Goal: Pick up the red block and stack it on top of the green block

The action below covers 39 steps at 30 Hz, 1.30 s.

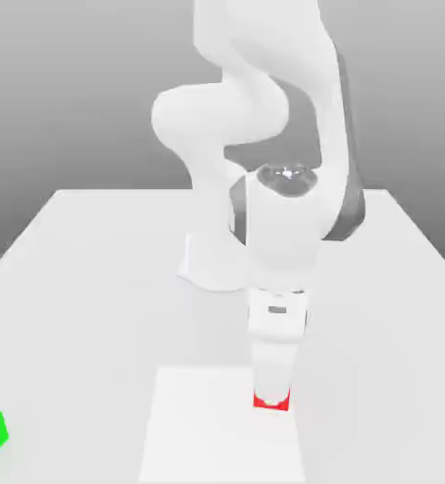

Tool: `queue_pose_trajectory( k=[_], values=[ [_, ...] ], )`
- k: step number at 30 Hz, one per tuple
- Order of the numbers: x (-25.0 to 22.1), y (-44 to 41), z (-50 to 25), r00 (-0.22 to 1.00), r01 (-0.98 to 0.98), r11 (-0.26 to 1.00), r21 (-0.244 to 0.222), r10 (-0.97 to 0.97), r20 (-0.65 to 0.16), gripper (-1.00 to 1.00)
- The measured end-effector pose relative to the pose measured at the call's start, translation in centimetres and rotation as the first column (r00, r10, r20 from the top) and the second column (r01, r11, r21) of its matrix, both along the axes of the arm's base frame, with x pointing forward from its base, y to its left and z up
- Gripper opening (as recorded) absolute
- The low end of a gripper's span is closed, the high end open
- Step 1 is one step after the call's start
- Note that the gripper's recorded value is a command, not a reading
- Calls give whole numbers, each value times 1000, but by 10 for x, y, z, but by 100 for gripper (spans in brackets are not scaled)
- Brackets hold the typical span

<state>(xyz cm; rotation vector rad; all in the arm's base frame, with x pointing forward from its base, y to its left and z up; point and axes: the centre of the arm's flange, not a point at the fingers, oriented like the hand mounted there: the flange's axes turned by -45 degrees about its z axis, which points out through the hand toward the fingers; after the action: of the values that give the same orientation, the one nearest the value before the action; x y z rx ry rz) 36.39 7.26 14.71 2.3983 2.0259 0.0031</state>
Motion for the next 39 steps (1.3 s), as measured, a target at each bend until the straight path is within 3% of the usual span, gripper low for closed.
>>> queue_pose_trajectory(
  k=[1, 20, 25, 31, 39],
  values=[
    [-1, 0, -4, 1000, 1, 1000, 0, -1, -1, -100],
    [0, -1, 59, 1000, 5, 1000, 0, -5, -3, -100],
    [29, -31, 70, 965, 263, 965, -15, -263, 6, -100],
    [64, -121, 80, 746, 666, 745, -22, -666, 22, -100],
    [89, -218, 90, 304, 953, 303, -14, -952, 30, -100]
  ],
)
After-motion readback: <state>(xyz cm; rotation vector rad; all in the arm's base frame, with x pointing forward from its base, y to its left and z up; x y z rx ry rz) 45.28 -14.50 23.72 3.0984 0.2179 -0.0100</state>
